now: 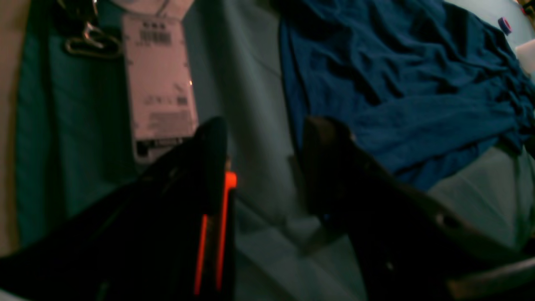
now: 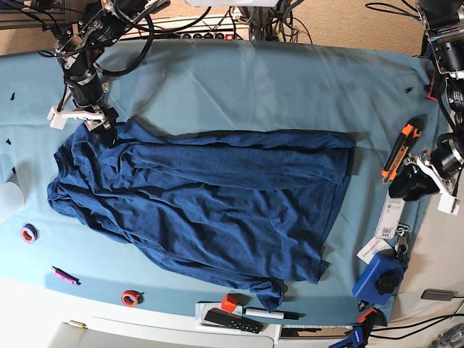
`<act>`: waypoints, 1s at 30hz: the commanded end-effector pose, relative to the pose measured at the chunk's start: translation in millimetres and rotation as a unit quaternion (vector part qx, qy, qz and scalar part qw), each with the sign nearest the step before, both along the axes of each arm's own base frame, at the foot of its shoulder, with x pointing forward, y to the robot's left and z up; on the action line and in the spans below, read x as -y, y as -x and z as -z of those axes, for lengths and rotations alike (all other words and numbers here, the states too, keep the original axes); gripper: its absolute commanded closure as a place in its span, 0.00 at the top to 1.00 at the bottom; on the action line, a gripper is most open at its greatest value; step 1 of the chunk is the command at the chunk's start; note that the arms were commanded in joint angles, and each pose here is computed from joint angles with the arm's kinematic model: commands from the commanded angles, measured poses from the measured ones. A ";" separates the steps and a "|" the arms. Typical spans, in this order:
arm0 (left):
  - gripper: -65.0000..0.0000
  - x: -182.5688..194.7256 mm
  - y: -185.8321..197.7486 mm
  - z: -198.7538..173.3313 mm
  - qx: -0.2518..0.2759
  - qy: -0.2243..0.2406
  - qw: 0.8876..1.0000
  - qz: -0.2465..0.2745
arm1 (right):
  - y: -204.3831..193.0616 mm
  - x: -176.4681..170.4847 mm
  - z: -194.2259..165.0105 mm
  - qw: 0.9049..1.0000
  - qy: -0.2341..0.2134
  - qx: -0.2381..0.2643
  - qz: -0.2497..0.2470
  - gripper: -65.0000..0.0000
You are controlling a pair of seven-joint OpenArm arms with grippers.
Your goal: Layout the t-shirt on the table in an organized manner, then fold the t-shirt properly
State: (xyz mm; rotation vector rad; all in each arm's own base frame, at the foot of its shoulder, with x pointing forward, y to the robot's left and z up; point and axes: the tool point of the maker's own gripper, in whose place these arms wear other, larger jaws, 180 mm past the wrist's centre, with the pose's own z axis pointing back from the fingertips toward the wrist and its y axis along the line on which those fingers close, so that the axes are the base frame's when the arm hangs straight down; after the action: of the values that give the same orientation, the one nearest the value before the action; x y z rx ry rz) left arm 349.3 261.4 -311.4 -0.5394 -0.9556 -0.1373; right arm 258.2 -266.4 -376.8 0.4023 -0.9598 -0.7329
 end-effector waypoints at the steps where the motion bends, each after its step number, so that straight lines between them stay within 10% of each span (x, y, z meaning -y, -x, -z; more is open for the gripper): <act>1: 0.46 -1.2 -4.7 -19.0 0.026 0.013 1.000 0.003 | -4.9 0.5 -8.7 1.000 0.011 0.013 -0.009 0.50; 6: 0.46 11.8 16.3 5.6 -0.012 0.045 0.999 0.006 | -5.5 -6.8 -10.3 0.999 0.021 0.018 -0.039 0.00; 30: 0.54 67.7 45.0 64.5 -0.091 0.149 0.983 -0.050 | -3.7 -9.2 -7.4 0.999 0.019 0.009 -0.046 0.00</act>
State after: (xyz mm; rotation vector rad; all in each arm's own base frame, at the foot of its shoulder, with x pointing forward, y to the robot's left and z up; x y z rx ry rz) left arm 297.9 190.2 -386.1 -0.7599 -0.7924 0.1494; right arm 254.5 -253.1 -382.5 0.4148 -0.9127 -0.6444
